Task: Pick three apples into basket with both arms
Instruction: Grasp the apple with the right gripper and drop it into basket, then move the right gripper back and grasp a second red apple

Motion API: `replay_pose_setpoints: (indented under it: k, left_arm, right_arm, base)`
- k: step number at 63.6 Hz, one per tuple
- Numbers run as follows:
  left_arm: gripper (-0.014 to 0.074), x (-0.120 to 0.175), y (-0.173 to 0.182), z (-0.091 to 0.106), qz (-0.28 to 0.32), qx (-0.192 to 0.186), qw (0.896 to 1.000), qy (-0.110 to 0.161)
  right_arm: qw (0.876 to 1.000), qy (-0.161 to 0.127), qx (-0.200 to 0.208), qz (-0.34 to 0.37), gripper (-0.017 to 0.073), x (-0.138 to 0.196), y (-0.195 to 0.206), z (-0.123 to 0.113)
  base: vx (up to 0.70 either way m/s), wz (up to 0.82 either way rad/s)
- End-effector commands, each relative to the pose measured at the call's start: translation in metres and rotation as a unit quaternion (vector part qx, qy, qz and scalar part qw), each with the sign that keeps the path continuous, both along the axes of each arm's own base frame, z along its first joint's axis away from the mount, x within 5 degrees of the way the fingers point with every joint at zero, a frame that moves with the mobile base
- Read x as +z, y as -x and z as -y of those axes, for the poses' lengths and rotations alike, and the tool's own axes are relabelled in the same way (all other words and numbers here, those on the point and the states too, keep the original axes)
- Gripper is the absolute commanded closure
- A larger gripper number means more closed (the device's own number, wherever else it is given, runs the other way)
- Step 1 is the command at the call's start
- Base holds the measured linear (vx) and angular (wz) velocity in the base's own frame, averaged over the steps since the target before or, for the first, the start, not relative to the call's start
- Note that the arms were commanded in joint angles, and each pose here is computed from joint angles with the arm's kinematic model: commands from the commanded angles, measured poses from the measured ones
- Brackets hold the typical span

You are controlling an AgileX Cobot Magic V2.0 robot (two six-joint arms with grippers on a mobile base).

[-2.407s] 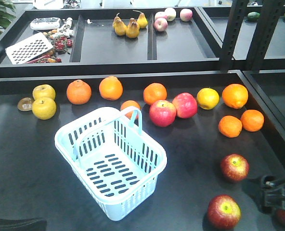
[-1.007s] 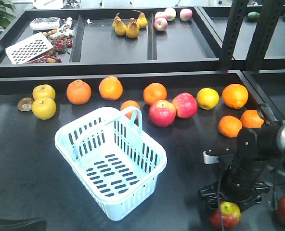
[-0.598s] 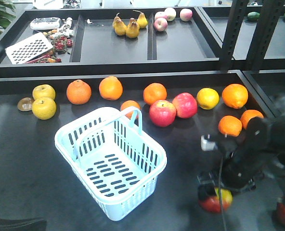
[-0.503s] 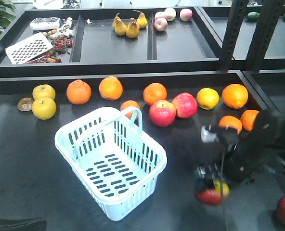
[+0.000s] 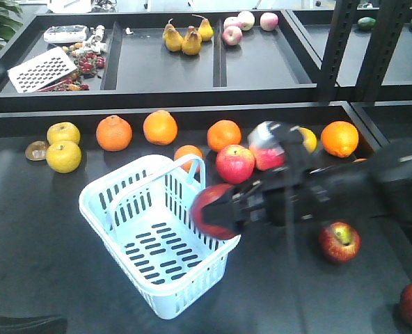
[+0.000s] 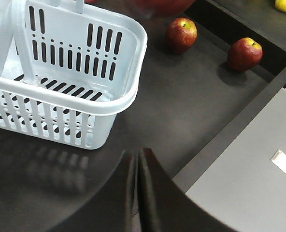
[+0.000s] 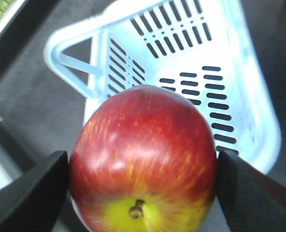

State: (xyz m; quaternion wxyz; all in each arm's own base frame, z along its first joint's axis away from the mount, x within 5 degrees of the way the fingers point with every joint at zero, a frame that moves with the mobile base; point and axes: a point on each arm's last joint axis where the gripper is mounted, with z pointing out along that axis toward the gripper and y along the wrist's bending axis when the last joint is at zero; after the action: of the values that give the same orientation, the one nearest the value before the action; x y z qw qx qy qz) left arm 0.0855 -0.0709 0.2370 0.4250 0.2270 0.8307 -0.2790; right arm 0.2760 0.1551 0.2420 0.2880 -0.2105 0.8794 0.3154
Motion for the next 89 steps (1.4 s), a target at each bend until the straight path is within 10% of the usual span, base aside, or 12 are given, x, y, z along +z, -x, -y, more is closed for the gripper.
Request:
replay_pose_setpoints:
  k: [1,32,46,65,89]
  left_arm:
    - [0.06,0.011,-0.004,0.001,0.015,0.012,1.0,0.02]
    - [0.06,0.011,-0.004,0.001,0.015,0.012,1.0,0.02]
    - [0.06,0.011,-0.004,0.001,0.016,0.012,1.0,0.019]
    - [0.06,0.011,-0.004,0.001,0.017,0.012,1.0,0.018]
    - [0.06,0.011,-0.004,0.001,0.017,0.013,1.0,0.019]
  right_arm:
    - [0.999,-0.009,-0.019,0.036,0.0529,0.006,-0.014,-0.015]
    - [1.0,-0.014,0.018,0.008,-0.0153,-0.008,-0.047,-0.036]
    - [1.0,-0.014,0.026,0.001,-0.0048,-0.005,-0.044,-0.034]
    - [0.994,0.106,-0.015,-0.018,0.0578,0.03,-0.03,0.032]
    - [0.955,0.202,-0.212,-0.05,0.0466,0.026,-0.047,0.142]
  base:
    - [0.0,0.0]
    - [0.0,0.0]
    - [0.0,0.0]
    - [0.0,0.0]
    - [0.0,0.0]
